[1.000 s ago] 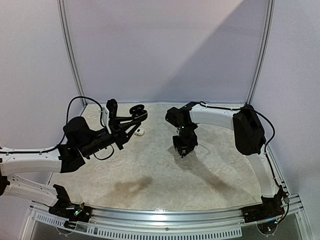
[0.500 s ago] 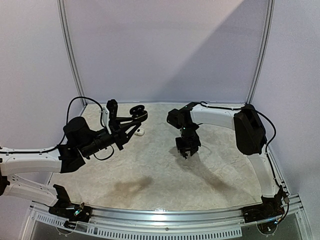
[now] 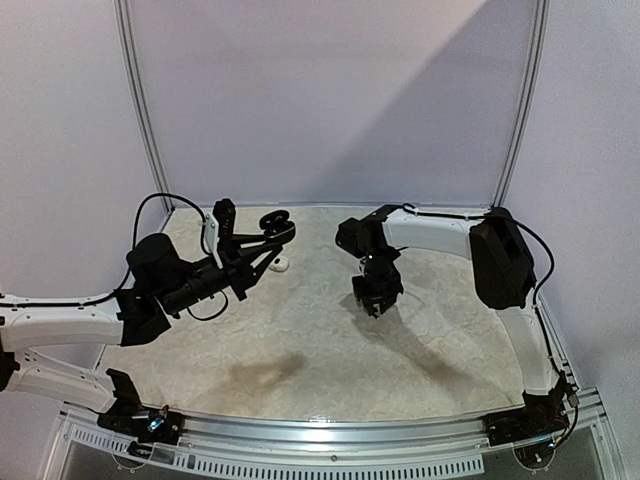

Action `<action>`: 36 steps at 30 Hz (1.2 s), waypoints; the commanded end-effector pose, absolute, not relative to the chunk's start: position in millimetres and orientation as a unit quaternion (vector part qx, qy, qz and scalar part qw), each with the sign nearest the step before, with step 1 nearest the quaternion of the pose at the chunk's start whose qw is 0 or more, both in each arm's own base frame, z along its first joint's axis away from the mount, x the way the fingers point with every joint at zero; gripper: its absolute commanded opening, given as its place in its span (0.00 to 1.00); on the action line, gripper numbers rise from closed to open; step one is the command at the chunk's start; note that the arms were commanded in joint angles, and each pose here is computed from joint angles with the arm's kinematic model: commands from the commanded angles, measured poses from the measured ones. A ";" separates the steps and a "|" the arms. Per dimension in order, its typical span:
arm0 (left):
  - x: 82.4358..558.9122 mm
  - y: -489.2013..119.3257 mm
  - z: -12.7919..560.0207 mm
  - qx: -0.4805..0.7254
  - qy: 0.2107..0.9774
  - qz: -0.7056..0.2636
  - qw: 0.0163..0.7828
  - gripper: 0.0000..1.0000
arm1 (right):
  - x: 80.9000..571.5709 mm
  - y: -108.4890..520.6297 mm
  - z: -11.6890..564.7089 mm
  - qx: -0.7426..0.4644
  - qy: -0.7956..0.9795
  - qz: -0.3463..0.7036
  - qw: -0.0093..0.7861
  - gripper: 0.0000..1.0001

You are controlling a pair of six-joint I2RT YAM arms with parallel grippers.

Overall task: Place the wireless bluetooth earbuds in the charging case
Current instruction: Pick up the left earbud from the center of the board.

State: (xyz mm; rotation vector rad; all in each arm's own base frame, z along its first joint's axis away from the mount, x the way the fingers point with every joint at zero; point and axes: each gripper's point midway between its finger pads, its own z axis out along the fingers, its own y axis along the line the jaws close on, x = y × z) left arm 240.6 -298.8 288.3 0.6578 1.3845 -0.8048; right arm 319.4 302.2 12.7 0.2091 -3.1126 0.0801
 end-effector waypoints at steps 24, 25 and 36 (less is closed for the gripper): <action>239.7 -295.6 287.5 0.291 0.608 -0.356 0.647 0.00 | 335.8 312.1 -6.2 0.044 -0.998 -0.037 0.001 0.18; 239.8 -295.4 287.8 0.291 0.608 -0.356 0.647 0.00 | 335.9 312.2 -5.9 0.045 -0.998 -0.037 0.001 0.16; 240.5 -293.9 289.3 0.291 0.606 -0.352 0.651 0.00 | 356.7 324.6 35.5 0.074 -0.993 -0.064 -0.068 0.07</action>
